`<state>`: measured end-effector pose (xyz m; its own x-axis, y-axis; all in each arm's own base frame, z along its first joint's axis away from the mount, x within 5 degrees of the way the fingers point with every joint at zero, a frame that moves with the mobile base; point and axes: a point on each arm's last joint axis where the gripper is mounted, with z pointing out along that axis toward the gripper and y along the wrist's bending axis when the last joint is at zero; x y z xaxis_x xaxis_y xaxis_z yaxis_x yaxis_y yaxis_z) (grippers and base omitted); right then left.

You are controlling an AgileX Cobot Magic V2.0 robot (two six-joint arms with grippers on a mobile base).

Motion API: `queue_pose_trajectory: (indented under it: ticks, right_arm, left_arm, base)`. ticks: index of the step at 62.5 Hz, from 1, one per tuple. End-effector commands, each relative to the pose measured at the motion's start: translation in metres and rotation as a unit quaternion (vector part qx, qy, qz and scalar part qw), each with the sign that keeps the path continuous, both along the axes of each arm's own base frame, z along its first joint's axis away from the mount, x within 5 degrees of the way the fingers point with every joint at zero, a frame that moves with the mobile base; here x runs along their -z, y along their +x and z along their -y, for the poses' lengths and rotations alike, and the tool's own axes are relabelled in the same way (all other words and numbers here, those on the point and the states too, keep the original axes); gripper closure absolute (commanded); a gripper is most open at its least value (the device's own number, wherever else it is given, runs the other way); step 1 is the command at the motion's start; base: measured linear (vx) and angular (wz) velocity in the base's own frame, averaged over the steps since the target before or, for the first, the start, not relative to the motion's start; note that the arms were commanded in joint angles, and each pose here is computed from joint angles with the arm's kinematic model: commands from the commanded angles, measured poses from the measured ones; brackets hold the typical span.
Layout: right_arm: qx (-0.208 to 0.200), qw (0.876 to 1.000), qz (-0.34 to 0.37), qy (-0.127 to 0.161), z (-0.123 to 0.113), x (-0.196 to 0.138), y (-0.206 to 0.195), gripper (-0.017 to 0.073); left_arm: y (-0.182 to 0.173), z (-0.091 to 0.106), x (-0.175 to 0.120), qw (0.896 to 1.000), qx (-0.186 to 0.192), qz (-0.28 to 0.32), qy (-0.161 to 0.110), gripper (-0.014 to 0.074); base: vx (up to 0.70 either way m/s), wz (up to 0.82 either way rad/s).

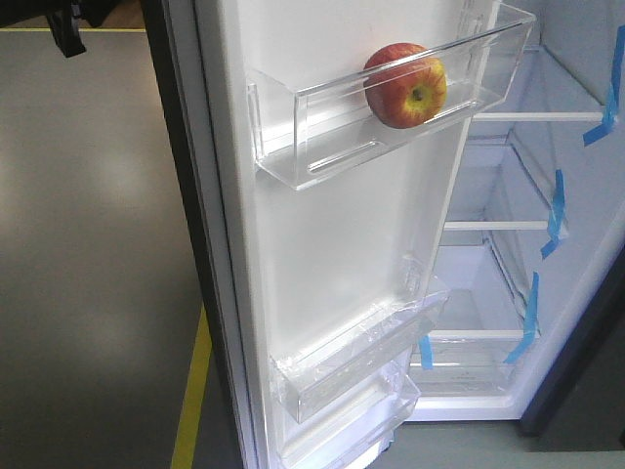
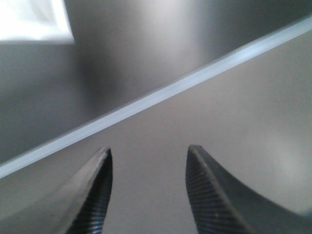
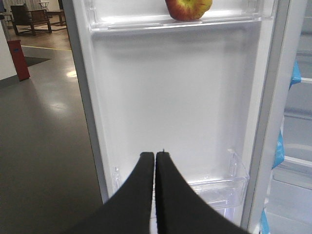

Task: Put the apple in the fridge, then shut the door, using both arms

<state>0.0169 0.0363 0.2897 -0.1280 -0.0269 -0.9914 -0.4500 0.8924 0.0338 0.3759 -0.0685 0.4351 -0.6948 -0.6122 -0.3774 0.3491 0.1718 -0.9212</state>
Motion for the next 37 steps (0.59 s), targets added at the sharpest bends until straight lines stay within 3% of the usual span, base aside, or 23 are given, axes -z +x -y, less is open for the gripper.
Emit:
queue_pose_trajectory:
  ticks: [1, 9, 17, 37]
  right_arm:
    - [0.012, 0.999, 0.025, 0.020, 0.001, -0.011, 0.001, 0.0563]
    - [0.012, 0.999, 0.025, 0.020, 0.001, -0.011, 0.001, 0.0563]
    - [0.012, 0.999, 0.025, 0.020, 0.001, -0.011, 0.001, 0.0563]
    - [0.011, 0.999, 0.024, 0.022, 0.001, -0.011, 0.001, 0.0563]
  left_arm:
    - [-0.018, 0.007, -0.033, 0.998, 0.021, 0.040, -0.052, 0.0242]
    - [-0.021, 0.012, -0.033, 0.997, 0.041, 0.042, -0.052, 0.0242]
    - [-0.028, 0.023, -0.033, 0.994, 0.086, 0.048, -0.050, 0.0242]
    - [-0.055, 0.073, -0.033, 0.974, 0.213, 0.055, -0.050, 0.0242]
  base:
    - [0.00, 0.00]
    - [0.00, 0.00]
    - [0.00, 0.00]
    - [0.00, 0.00]
